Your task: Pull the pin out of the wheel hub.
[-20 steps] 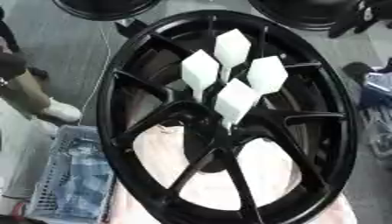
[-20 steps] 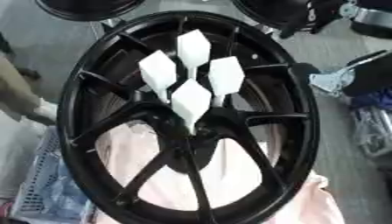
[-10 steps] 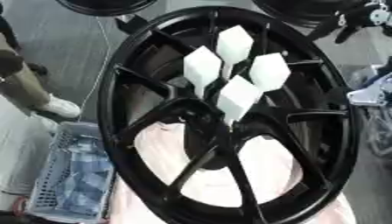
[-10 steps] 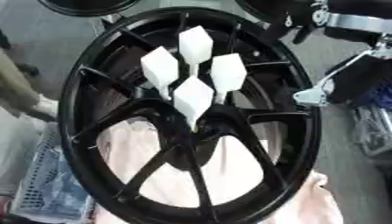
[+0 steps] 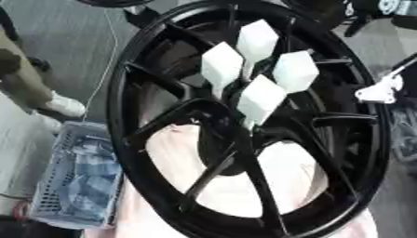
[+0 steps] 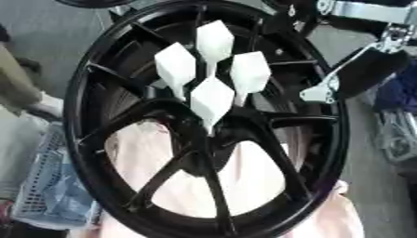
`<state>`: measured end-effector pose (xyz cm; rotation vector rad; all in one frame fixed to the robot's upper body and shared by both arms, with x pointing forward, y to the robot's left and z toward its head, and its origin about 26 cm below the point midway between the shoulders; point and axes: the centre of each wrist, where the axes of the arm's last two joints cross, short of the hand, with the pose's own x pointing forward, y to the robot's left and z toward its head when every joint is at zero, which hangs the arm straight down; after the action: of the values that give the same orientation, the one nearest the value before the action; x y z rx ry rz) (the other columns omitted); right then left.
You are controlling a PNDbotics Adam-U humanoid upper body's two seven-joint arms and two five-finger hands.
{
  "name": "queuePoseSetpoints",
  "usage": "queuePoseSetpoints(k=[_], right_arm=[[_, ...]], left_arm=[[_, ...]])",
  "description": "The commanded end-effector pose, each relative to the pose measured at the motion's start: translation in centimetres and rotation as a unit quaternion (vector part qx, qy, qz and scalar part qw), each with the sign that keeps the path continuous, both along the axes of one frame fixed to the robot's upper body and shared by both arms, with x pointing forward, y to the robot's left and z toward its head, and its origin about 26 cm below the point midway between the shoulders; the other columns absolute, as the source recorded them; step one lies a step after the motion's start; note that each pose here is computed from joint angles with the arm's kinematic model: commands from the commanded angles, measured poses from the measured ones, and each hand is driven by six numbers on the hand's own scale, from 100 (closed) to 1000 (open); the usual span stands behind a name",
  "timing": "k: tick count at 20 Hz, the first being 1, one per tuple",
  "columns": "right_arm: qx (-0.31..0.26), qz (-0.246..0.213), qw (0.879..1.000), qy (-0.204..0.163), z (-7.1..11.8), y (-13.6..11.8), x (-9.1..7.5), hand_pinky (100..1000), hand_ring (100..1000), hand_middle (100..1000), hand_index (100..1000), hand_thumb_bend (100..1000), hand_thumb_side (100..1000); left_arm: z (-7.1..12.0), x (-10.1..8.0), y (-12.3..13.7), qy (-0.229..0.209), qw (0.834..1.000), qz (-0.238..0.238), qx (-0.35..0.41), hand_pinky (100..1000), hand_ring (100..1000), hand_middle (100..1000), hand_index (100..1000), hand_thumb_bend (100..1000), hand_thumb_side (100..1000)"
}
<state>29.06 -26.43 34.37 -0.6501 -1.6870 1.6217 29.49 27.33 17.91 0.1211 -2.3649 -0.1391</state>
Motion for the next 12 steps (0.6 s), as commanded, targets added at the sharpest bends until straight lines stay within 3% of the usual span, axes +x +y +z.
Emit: queuePoseSetpoints(k=[1, 12], right_arm=[[0.003, -0.009, 1.000, -0.028, 1.14, 0.11, -0.50, 774, 893, 834, 863, 469, 189], [0.018, -0.002, 1.000, -0.017, 1.14, 0.43, -0.45, 765, 890, 838, 860, 465, 216]], left_arm=[[0.99, -0.19, 0.12, -0.016, 1.000, -0.001, 0.016, 797, 714, 624, 761, 100, 738], [1.10, -0.15, 0.07, -0.017, 1.000, 0.001, 0.018, 799, 715, 624, 761, 100, 743]])
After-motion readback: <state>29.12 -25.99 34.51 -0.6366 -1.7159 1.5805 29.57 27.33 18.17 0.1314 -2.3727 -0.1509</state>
